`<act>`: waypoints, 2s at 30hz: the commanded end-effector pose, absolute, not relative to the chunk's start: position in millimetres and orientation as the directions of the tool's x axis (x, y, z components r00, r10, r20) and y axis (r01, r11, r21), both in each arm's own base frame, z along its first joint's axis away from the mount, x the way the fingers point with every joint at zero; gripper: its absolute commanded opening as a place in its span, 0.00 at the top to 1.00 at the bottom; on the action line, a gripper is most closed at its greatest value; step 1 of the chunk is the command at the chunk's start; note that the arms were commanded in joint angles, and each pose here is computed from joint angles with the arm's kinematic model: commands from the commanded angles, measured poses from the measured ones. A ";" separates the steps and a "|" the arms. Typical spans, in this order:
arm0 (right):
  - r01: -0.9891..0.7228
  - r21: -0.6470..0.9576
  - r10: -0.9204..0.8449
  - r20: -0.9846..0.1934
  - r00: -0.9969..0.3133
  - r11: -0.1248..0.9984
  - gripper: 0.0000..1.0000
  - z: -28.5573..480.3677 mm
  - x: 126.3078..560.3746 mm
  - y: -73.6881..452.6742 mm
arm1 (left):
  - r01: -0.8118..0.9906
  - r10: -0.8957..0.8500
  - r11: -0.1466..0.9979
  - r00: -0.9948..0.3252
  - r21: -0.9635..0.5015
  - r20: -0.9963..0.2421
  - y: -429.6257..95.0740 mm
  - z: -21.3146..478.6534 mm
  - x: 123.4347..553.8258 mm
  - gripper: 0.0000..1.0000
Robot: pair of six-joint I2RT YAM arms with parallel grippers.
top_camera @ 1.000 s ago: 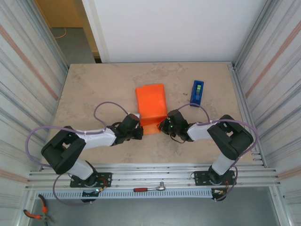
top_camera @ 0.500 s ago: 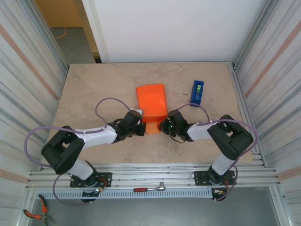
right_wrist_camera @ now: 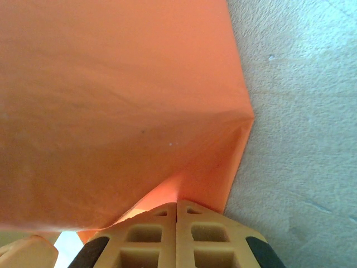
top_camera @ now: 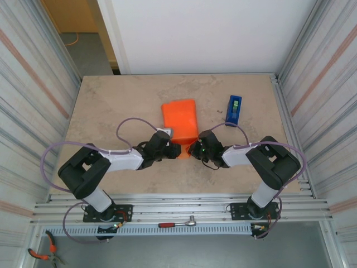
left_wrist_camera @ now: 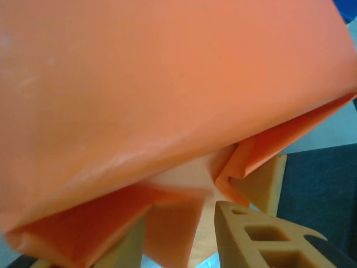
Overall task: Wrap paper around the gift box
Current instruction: Fold the wrapping paper for the gift box, then move the gift box to the center of the table.
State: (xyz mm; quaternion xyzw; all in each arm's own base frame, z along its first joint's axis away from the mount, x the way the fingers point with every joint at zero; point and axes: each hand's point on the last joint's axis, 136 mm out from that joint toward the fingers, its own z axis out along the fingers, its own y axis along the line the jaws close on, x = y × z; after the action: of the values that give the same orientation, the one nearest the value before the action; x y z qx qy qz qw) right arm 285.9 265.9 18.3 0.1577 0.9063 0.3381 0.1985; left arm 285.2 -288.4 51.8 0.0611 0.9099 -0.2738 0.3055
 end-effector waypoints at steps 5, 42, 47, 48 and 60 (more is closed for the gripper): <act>0.196 0.614 0.406 -0.221 -0.887 0.764 1.00 -1.1 270.5 255.8 | 0.315 -0.046 0.829 -0.785 -0.462 -0.617 -296.6 47.6 285.0 0.56; 0.153 0.635 0.384 -0.243 -0.891 0.757 1.00 23.0 278.4 259.2 | 0.325 -0.026 0.869 -0.723 -0.373 -0.691 -217.4 92.3 256.6 0.82; 0.113 0.652 0.364 -0.264 -0.893 0.749 1.00 41.7 284.3 264.0 | 0.340 -0.005 0.860 -0.740 -0.381 -0.672 -231.5 79.0 261.3 0.87; 0.105 0.654 0.359 -0.268 -0.894 0.749 1.00 45.0 284.1 264.2 | 0.343 0.002 0.860 -0.743 -0.377 -0.670 -234.1 76.8 263.0 0.87; 0.124 0.631 0.407 -0.326 -0.853 0.766 1.00 73.6 275.8 222.5 | 0.368 0.046 0.865 -0.735 -0.341 -0.676 -264.0 67.7 295.1 0.88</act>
State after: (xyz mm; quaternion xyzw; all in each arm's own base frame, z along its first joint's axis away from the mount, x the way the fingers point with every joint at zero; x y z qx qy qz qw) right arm 283.5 243.5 81.2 0.1384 0.9017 0.3419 0.2257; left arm 284.5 -250.8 58.3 0.1024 0.9121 -0.2251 0.3270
